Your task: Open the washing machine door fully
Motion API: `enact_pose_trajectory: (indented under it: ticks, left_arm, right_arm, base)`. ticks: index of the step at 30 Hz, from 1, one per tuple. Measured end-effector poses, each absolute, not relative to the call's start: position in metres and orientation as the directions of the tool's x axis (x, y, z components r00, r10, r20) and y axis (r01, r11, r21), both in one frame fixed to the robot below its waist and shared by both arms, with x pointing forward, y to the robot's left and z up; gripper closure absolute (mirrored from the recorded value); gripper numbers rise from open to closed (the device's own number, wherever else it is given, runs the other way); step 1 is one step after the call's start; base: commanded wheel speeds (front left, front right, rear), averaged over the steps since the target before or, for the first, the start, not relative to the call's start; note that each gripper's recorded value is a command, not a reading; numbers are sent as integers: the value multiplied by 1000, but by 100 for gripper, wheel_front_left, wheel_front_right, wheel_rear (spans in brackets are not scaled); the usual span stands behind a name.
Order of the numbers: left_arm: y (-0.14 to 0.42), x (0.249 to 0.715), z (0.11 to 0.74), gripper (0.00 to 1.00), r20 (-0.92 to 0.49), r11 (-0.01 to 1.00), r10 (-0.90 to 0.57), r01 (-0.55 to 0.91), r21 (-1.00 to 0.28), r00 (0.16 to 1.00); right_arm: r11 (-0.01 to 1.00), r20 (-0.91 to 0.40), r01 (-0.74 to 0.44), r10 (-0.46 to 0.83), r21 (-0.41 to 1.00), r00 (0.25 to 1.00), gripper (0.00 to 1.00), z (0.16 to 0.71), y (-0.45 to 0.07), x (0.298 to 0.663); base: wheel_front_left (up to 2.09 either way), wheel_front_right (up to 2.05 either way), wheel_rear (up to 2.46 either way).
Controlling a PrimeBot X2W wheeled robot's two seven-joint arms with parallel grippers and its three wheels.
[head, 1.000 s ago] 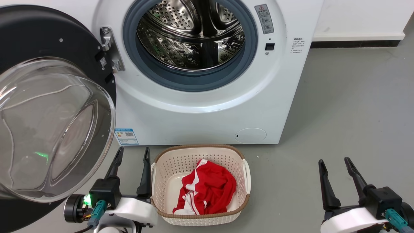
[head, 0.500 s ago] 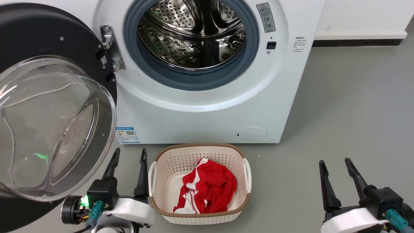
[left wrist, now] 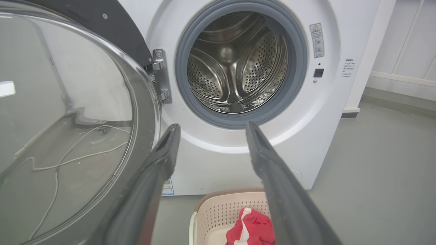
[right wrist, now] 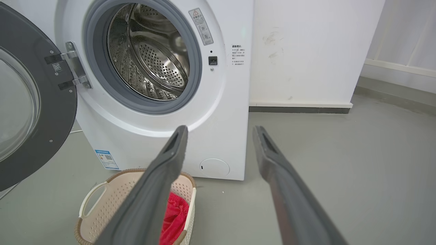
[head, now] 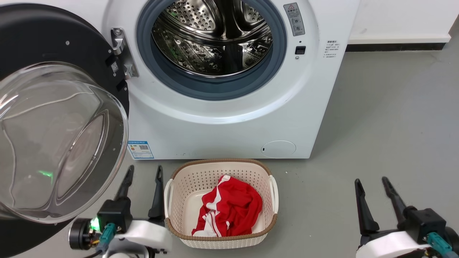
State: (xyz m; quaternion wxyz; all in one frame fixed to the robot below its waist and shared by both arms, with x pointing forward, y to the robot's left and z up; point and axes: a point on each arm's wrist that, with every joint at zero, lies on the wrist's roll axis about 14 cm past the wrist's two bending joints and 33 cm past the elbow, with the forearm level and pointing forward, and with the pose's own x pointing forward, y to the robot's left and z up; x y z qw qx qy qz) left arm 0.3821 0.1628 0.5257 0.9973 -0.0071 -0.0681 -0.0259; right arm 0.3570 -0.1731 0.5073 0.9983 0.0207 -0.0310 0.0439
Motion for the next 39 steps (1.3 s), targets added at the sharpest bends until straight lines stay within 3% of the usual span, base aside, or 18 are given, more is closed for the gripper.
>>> enact_pose_trajectory:
  ticks: [4, 17, 39]
  left_arm:
    - [164, 377, 506, 100, 73, 999, -44, 46, -23, 996]
    - [178, 376, 493, 100, -7, 960, 15, -16, -279, 1000]
    - [187, 378, 487, 100, -68, 792, 38, -72, -607, 997]
  right_arm:
    - [995, 21, -85, 84, 51, 996, 100, 494, -173, 353]
    - [952, -18, -26, 33, 306, 999, 100, 486, -182, 354]
    - [783, -39, 32, -11, 621, 999, 100, 487, -192, 363]
  base:
    - [0, 0, 0]
    - [0, 0, 0]
    - [0, 0, 0]
